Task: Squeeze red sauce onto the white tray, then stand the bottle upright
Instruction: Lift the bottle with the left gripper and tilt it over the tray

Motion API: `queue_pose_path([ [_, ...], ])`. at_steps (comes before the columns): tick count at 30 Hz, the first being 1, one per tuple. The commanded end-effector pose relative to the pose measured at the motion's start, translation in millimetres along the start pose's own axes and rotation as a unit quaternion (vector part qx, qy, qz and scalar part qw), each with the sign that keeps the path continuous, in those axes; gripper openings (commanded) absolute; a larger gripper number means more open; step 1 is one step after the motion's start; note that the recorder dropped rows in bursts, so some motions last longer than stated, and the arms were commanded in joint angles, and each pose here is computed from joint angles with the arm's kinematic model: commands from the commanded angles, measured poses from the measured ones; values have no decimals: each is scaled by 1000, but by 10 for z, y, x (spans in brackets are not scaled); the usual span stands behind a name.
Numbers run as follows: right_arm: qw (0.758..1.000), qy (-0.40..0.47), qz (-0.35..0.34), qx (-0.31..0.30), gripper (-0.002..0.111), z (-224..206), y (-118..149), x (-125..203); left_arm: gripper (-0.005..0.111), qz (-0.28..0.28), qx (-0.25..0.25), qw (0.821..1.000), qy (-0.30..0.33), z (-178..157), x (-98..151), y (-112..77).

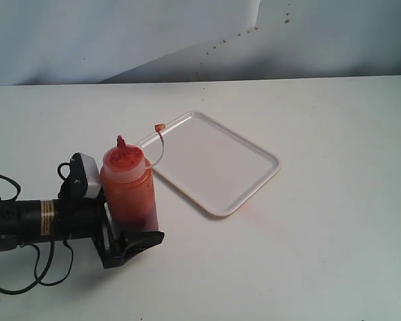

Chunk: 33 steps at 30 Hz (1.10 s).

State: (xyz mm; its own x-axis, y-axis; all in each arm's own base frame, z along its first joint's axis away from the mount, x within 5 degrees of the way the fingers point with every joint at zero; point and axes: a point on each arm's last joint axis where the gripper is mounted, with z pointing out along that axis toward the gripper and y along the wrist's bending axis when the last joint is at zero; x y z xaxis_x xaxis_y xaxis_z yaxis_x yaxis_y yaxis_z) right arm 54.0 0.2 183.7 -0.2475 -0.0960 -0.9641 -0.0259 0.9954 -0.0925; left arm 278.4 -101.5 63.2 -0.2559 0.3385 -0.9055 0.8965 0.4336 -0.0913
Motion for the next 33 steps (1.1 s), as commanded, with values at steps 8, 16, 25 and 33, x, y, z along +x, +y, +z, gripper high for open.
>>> queue_pose_path([
  [8,1000,-2,3,-1,0,-1,2,8,104,-40,-23,999,21,14,35,42],
  [16,1000,-2,3,-1,0,-1,2,8,100,-65,-27,997,30,13,52,47],
  [25,1000,-2,3,-1,0,-1,2,8,31,-50,1,999,17,16,26,-2],
  [33,1000,-2,3,-1,0,-1,2,8,1,-43,5,999,21,15,32,-9],
])
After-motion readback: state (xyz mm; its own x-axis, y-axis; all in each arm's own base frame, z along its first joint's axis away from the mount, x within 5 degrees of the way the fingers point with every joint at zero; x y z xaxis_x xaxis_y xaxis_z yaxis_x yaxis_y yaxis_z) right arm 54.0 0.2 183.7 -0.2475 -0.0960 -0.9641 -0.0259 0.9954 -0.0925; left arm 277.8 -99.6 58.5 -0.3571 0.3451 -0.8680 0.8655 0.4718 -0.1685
